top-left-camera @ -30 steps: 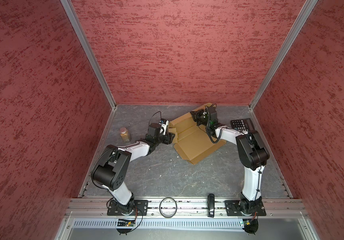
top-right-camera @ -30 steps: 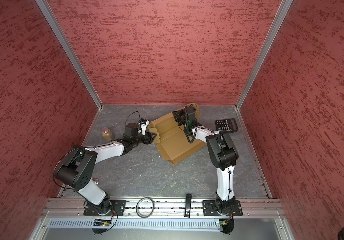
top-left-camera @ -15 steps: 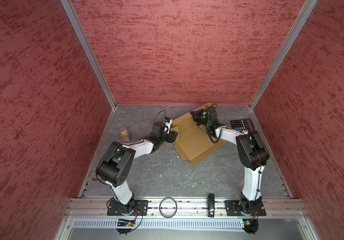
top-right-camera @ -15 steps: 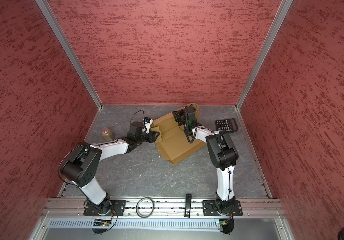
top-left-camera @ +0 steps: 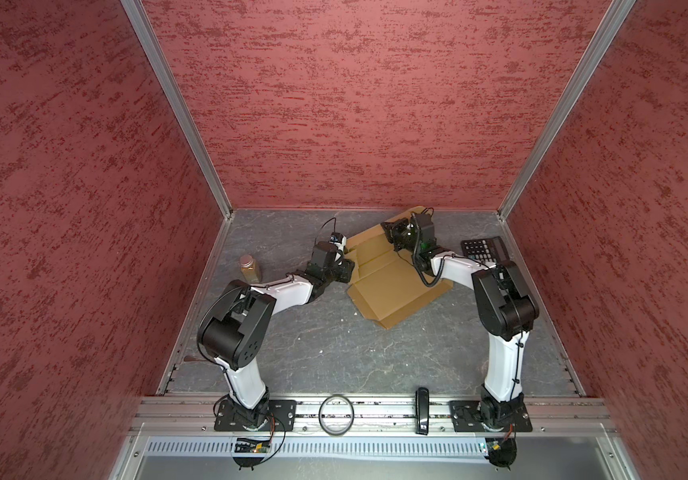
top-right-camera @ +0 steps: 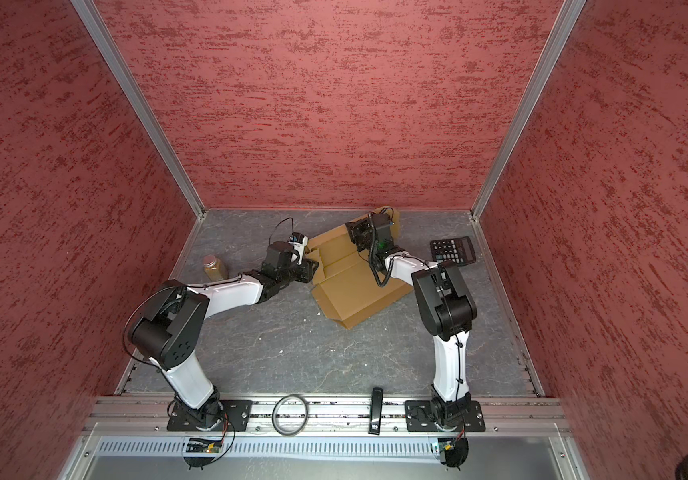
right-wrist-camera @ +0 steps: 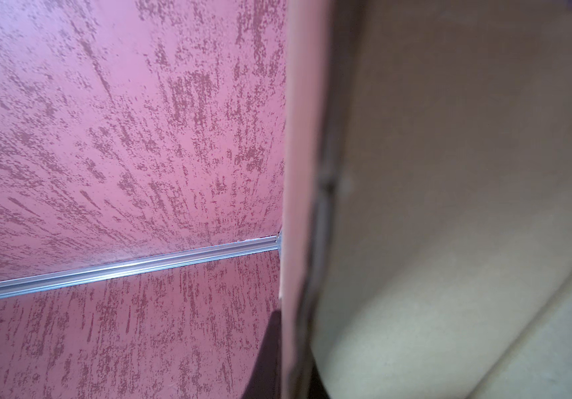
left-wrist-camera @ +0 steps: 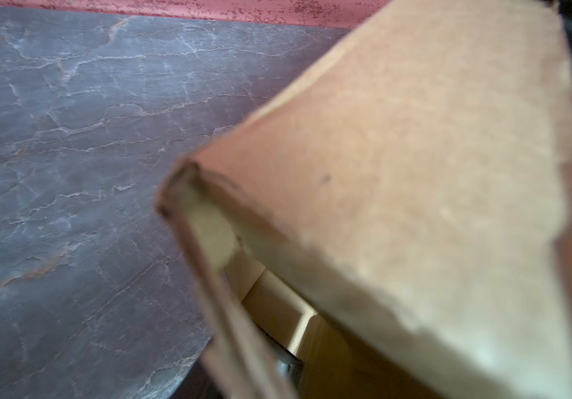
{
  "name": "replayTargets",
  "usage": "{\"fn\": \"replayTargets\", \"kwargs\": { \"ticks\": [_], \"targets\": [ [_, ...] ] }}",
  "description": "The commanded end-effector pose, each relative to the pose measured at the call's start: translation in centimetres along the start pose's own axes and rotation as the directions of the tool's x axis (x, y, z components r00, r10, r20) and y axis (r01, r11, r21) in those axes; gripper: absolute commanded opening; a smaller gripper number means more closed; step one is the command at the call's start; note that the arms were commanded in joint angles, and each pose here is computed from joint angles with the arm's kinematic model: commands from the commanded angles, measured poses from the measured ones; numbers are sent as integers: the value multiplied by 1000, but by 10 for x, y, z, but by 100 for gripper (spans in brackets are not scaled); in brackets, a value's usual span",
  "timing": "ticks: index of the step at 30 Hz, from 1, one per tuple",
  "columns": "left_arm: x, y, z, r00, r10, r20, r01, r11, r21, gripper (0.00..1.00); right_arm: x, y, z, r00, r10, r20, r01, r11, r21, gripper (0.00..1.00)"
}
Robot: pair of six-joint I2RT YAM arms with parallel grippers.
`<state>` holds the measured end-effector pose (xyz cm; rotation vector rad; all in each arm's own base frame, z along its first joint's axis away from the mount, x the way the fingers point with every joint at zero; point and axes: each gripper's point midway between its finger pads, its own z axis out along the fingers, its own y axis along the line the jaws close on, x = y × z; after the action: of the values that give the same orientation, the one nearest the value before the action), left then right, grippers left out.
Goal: Fold the paper box
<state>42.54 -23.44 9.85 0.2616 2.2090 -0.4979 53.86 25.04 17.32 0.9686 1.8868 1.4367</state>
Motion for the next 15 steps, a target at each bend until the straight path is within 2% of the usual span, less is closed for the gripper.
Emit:
{"fn": "replayTargets", "kwargs": {
  "ticks": [1, 7, 15],
  "targets": [
    [1, 2, 8, 1000, -15, -8, 14, 999, -52, 44, 4, -25, -5, 999, 39, 0, -39, 996, 82, 1],
    [0, -1, 14, 1000, -26, -5, 25, 995, -98, 44, 5, -25, -7, 999, 46, 2, -46, 996, 75, 1],
    [1, 5, 18, 999, -38, -5, 37, 984, -174, 36, 6, -28, -14, 999, 53, 6, -54, 996, 72, 1]
  ]
}}
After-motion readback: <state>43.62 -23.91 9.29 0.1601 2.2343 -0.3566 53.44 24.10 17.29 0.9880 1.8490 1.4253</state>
